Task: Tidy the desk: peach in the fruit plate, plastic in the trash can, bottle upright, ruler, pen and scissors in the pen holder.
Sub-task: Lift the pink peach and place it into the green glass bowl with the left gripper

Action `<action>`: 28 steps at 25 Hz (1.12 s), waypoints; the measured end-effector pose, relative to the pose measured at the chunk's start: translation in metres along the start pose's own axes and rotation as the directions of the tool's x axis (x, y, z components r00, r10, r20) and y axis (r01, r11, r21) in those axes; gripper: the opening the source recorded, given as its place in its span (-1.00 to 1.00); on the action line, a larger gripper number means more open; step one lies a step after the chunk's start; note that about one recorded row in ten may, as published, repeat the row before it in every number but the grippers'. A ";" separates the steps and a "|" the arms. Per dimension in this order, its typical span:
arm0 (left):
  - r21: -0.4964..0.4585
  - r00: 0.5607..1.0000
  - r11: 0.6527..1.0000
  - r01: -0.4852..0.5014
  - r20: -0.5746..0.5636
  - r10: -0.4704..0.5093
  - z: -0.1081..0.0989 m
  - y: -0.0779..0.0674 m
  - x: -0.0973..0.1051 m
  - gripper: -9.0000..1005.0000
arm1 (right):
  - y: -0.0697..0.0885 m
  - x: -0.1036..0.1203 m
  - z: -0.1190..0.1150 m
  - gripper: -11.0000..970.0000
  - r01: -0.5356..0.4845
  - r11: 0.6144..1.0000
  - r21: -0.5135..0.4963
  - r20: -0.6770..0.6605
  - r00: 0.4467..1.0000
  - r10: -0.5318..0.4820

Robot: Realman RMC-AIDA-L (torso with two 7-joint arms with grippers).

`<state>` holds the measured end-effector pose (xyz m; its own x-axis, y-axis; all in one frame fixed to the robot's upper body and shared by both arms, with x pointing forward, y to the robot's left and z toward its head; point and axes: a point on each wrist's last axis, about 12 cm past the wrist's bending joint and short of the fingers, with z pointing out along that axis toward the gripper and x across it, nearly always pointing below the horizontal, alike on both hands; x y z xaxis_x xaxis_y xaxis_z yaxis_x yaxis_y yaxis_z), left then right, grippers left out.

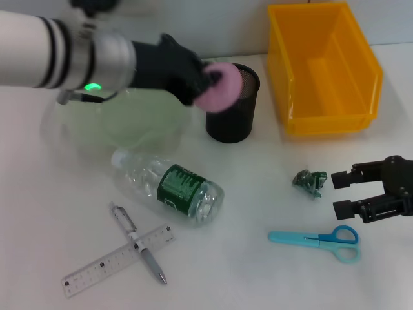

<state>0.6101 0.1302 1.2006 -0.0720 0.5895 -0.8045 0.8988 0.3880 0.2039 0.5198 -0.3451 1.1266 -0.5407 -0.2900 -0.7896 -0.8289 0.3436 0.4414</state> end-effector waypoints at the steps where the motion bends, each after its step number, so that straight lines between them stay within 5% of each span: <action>1: 0.000 1.000 1.000 0.000 0.000 0.000 0.000 0.000 0.000 -0.65 | 0.000 0.000 0.000 0.68 0.003 1.000 0.000 0.000 1.000 -0.003; 3: -0.074 0.987 0.988 0.137 0.089 -0.130 -0.015 0.016 0.012 -0.71 | 0.000 -0.001 0.001 0.68 0.009 1.000 -0.002 -0.001 1.000 -0.009; 8: -0.160 0.949 0.941 0.298 0.154 -0.274 -0.018 0.032 0.038 -0.79 | 0.000 -0.002 0.001 0.68 0.017 1.000 -0.004 -0.001 1.000 -0.017; 20: -0.273 0.887 0.848 0.455 0.061 -0.457 0.012 0.042 0.100 -0.81 | -0.001 -0.006 0.003 0.69 0.026 1.000 -0.004 -0.003 1.000 -0.026; 28: -0.292 0.857 0.810 0.509 0.079 -0.510 0.009 0.048 0.110 -0.71 | -0.001 -0.006 0.003 0.69 0.027 1.000 -0.006 -0.003 1.000 -0.027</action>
<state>0.6489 0.2075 1.1172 -0.4860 0.2513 -0.8370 0.5651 0.8210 -0.0816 0.5246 -0.3408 1.1292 -0.5187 -0.3017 -0.8000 -0.8439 0.3307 0.4224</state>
